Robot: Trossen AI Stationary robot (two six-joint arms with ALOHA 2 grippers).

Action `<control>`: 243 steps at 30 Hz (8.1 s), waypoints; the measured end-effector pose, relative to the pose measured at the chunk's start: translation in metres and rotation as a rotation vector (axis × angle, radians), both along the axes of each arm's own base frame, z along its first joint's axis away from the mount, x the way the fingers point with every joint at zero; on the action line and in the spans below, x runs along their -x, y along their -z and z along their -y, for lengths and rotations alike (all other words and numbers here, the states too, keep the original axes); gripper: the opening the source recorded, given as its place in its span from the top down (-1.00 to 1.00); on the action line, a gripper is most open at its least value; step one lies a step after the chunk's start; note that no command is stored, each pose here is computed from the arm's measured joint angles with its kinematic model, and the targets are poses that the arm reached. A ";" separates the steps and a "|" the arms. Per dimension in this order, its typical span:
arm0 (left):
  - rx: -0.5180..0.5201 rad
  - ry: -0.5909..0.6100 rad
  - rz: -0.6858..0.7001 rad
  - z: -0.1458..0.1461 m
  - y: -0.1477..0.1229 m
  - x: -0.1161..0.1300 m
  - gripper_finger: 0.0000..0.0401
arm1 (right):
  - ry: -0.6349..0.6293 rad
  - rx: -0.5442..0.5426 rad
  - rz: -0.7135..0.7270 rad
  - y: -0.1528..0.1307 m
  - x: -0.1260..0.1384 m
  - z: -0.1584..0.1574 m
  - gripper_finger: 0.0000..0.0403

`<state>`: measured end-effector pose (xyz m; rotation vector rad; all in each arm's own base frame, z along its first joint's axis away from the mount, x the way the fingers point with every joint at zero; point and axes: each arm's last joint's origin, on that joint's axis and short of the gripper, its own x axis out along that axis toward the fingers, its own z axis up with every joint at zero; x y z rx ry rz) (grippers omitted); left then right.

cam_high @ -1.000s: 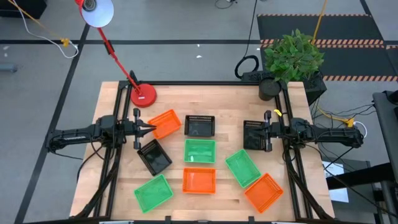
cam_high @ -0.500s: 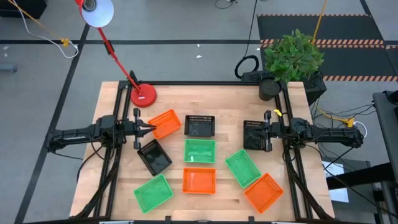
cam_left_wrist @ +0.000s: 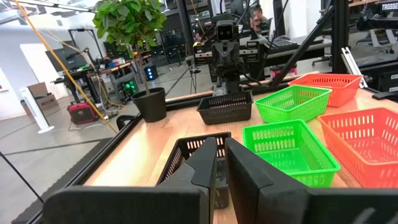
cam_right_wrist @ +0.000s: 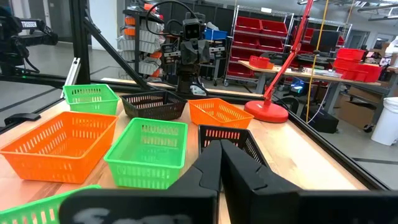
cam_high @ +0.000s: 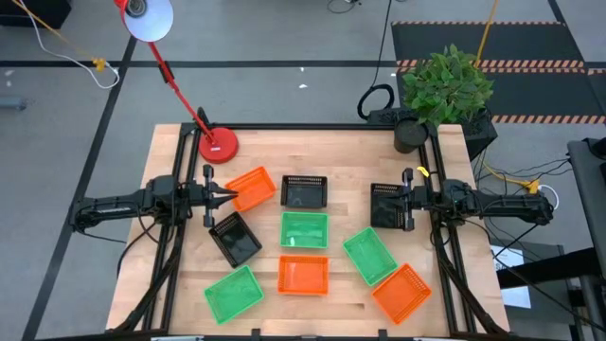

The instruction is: Stack baskets by color

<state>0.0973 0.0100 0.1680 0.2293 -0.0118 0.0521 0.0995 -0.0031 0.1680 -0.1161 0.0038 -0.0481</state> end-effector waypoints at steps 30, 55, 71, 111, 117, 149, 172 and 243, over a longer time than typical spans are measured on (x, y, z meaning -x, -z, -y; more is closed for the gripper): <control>0.000 0.000 -0.001 0.000 0.000 0.000 0.81 | -0.031 -0.055 -0.003 -0.001 0.000 -0.001 0.98; 0.000 0.000 0.000 0.000 0.000 0.000 0.81 | -0.058 -0.226 -0.204 -0.148 -0.003 -0.002 0.98; -0.001 0.000 0.002 0.000 0.000 0.000 0.81 | -0.007 -0.299 -0.502 -0.201 -0.016 -0.002 0.98; 0.233 0.125 -0.298 0.016 -0.195 -0.038 0.81 | 0.017 -0.317 -0.626 -0.200 -0.032 -0.001 0.98; 0.256 0.149 -0.426 0.024 -0.209 -0.064 0.81 | 0.018 -0.318 -0.632 -0.199 -0.034 -0.001 0.98; 0.193 0.096 -0.571 0.067 -0.166 -0.149 0.81 | 0.044 -0.315 -1.337 -0.130 -0.056 -0.110 0.98; 0.173 0.106 -0.549 0.068 -0.168 -0.150 0.81 | 0.014 -0.220 -1.517 -0.040 -0.058 -0.146 0.36; 0.103 0.113 -0.620 0.067 -0.162 -0.145 0.81 | -0.046 -0.546 -1.264 -0.158 -0.173 -0.114 0.96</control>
